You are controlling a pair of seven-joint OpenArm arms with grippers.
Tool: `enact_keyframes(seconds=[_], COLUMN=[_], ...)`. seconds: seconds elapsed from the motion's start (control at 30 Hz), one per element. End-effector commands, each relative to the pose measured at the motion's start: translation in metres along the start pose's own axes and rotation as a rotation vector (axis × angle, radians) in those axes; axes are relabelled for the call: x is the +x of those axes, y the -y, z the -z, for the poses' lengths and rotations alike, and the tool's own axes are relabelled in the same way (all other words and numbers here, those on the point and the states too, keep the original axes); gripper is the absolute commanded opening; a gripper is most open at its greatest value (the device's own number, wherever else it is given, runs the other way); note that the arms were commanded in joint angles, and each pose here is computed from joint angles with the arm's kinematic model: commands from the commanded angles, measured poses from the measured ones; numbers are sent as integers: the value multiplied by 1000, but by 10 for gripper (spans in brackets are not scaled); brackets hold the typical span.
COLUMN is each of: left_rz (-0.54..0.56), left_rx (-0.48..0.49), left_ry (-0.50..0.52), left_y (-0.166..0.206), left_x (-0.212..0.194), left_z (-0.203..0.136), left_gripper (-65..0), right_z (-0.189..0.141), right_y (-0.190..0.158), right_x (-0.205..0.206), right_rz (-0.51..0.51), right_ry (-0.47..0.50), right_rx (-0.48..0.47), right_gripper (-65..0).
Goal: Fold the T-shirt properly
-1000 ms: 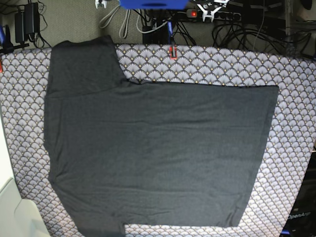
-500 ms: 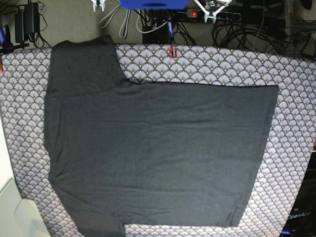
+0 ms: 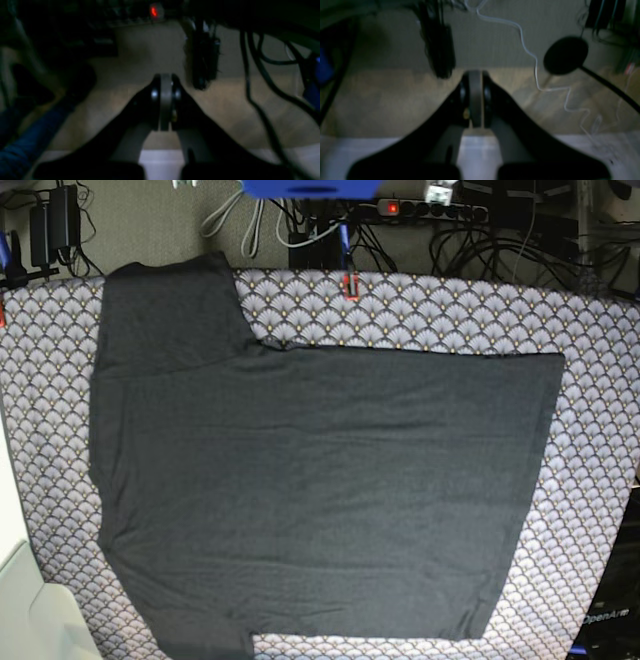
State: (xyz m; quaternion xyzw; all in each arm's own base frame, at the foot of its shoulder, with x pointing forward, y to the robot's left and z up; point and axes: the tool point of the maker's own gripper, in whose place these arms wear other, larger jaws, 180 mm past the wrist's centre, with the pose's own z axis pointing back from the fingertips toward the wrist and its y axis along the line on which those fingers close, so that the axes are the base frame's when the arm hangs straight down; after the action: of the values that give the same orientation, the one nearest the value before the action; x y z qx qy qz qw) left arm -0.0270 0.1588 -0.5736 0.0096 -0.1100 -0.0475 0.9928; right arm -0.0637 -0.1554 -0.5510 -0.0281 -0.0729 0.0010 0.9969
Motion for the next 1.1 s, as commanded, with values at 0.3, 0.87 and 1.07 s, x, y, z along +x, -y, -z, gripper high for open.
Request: enact_keyframes(seconds=[0.3,0.87,1.07], left_rz=[-121,-250,-327], left_rx=[-11,83,96], left_ry=[287,369,378], left_y=[-42,-63,-59], left_x=[71,105,104], left_z=[-101,-157,-157], left_gripper=[-647,-646,-646], right_z=[-101,-144,-152], right_y=[31,76,96], right_x=[82,204,225], right_rz=[-2,-15,-182], right_ry=[317,512,446], right_rx=[-72,86,116], right_gripper=[-650,-645,-645])
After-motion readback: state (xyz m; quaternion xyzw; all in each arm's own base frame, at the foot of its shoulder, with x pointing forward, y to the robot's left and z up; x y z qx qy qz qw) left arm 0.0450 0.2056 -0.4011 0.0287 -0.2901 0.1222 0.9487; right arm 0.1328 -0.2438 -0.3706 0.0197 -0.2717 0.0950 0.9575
